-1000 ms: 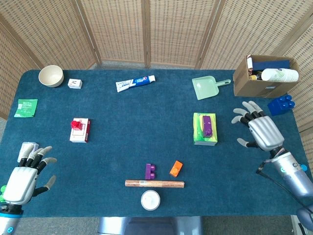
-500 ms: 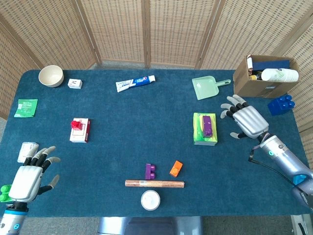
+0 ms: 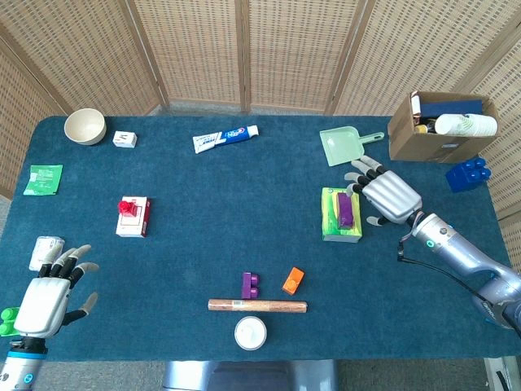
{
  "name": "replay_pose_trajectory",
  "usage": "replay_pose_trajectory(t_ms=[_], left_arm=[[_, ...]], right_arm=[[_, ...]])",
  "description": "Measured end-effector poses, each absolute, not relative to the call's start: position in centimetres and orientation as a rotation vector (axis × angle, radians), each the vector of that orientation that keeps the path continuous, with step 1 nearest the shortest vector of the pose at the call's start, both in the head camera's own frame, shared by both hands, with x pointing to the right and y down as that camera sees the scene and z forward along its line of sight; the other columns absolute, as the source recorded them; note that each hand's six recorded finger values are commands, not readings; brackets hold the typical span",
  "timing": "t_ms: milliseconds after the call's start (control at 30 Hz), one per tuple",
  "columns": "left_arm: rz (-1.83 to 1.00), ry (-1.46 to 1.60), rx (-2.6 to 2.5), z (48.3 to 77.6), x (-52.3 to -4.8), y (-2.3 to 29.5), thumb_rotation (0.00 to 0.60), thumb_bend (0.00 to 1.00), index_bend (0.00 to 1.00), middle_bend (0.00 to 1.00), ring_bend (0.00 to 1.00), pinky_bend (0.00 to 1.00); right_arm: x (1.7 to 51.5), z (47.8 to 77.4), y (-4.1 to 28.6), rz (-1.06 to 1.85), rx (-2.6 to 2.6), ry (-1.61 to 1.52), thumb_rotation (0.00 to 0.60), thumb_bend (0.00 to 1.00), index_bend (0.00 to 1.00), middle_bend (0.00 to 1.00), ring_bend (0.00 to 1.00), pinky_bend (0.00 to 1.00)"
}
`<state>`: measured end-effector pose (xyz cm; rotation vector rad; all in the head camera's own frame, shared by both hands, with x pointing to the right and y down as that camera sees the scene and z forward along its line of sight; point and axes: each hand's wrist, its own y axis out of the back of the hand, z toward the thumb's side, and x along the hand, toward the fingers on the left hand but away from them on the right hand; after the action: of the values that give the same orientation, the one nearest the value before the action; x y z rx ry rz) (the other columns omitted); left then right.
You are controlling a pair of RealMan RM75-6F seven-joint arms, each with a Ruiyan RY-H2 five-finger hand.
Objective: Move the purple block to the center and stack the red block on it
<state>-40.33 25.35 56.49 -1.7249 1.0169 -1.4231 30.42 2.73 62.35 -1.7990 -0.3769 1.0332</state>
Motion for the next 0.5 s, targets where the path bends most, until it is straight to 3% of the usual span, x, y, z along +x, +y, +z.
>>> replay_pose_trajectory(t_ms=[500], left_arm=[[-1.437, 1.026, -1.715, 56.5, -40.7, 25.6, 0.600, 0.38, 0.35, 0.17, 0.17, 0.00]], right_arm=[[28.0, 63.6, 2.4, 1.012, -1.783, -0.238, 0.600, 0.00, 0.37, 0.22, 0.00, 0.02]])
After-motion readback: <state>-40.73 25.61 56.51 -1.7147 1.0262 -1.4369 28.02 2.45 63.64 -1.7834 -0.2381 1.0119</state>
